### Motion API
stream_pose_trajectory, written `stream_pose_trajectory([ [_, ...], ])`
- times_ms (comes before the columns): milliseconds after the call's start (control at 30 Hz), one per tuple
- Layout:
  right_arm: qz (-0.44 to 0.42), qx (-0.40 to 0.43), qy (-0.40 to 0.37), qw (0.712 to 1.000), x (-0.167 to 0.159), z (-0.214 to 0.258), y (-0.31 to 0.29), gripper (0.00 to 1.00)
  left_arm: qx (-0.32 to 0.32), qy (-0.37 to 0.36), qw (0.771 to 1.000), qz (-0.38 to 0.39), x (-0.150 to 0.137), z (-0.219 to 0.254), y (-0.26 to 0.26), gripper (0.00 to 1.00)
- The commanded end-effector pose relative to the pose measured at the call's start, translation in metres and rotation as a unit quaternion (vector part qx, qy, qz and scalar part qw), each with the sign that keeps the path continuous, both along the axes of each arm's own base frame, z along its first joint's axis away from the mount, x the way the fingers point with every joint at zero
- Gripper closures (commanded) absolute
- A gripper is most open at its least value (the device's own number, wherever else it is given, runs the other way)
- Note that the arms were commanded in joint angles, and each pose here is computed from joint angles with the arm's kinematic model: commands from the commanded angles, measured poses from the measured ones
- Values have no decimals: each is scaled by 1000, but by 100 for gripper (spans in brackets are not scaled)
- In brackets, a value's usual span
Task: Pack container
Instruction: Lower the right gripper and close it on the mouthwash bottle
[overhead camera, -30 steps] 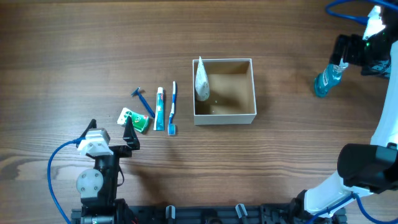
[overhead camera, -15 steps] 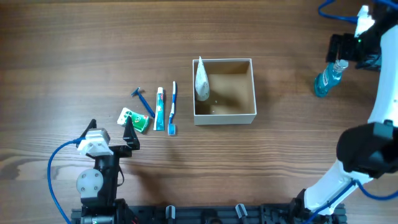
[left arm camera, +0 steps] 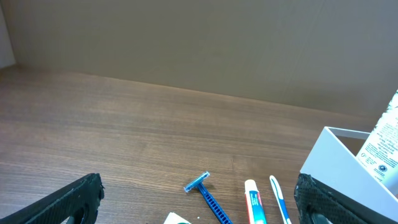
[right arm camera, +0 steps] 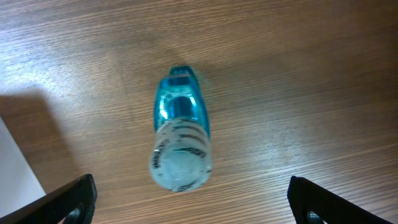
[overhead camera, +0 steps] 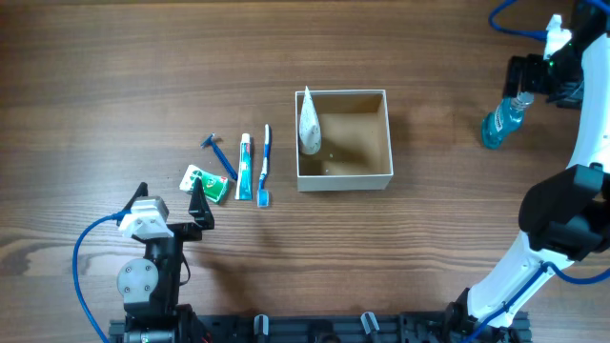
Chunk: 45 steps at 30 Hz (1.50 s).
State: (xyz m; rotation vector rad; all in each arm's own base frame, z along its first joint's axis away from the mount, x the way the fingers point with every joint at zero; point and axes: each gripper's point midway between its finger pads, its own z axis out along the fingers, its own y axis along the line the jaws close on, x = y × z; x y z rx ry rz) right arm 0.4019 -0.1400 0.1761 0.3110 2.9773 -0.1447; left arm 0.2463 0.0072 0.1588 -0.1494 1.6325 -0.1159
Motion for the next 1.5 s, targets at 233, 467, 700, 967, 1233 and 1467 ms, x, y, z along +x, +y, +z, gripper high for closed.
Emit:
stream_pose_trajectory([
  [233, 24, 18, 39, 999, 10, -42, -3, 0, -8, 4, 1000, 4, 0, -2, 1, 0],
  [467, 26, 29, 25, 999, 22, -51, -1, 0, -8, 4, 1000, 4, 0, -2, 1, 0],
  [700, 26, 45, 40, 998, 20, -62, 4, 0, -8, 4, 1000, 4, 0, -2, 1, 0],
  [967, 27, 49, 51, 997, 17, -67, 5, 5, -8, 4, 1000, 4, 0, -2, 1, 0],
  [1233, 25, 50, 54, 997, 16, -67, 5, 43, -8, 4, 1000, 4, 0, -2, 1, 0],
  [1467, 25, 50, 55, 997, 15, -67, 5, 66, -8, 4, 1000, 4, 0, -2, 1, 0],
])
